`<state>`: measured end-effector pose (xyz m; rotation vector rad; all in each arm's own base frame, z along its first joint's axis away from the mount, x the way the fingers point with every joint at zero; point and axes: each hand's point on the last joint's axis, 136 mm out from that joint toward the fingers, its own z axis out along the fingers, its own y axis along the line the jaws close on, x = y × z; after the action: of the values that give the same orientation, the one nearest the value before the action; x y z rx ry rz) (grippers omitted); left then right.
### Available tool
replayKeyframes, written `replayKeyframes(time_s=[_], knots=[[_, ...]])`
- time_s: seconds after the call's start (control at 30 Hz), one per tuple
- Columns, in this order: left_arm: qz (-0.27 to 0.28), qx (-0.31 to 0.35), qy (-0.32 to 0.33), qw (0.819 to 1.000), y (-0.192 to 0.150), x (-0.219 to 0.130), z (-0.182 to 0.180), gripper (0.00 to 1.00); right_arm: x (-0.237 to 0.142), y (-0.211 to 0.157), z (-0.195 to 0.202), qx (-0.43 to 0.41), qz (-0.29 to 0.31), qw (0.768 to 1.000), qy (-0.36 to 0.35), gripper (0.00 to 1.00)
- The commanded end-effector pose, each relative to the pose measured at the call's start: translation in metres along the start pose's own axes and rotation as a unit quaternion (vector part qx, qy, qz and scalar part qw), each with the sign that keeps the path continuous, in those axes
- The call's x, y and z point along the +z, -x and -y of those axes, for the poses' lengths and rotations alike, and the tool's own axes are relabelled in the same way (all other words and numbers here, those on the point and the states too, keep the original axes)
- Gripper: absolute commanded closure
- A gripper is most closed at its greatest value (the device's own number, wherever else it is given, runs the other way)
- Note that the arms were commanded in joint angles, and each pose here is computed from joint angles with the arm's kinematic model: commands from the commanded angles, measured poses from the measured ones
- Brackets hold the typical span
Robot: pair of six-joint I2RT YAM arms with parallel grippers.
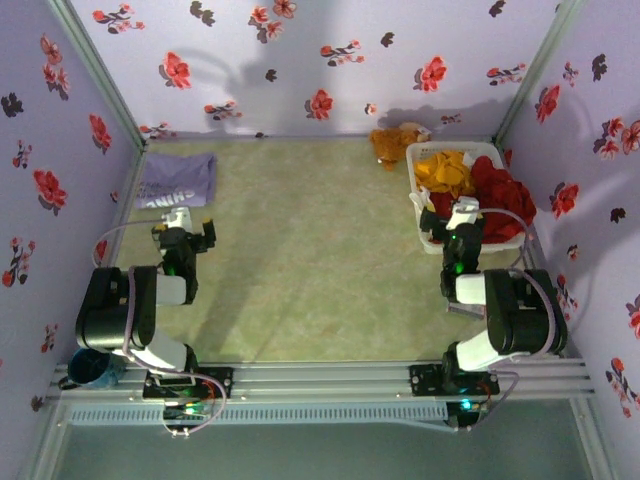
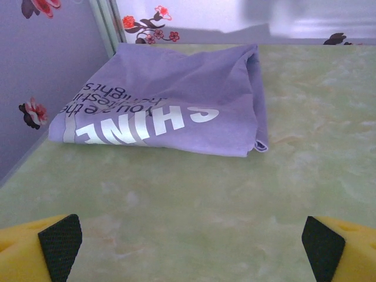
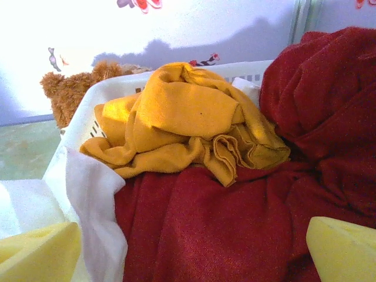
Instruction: Fold and stack the t-shirts
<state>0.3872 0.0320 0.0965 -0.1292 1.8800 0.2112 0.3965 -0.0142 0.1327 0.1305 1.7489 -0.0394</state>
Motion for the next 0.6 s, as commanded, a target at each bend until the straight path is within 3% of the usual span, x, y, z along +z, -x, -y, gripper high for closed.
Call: replayKeyframes(time_s=[0.0, 0.13, 0.57], knots=[[0.004, -0.004, 0.015, 1.000, 0.004, 0.002, -0.004, 0.01, 0.001, -0.044, 0.003, 0.014, -0.083, 0.996, 0.004, 0.01], [-0.002, -0.017, 0.019, 1.000, 0.003, 0.003, -0.004, 0.01, 0.007, -0.048, -0.003, 0.011, -0.106, 0.994, 0.021, 0.01], [0.004, -0.016, 0.014, 1.000, 0.003, 0.001, -0.003, 0.01, -0.010, -0.043, -0.011, 0.002, -0.064, 0.997, 0.053, 0.01]])
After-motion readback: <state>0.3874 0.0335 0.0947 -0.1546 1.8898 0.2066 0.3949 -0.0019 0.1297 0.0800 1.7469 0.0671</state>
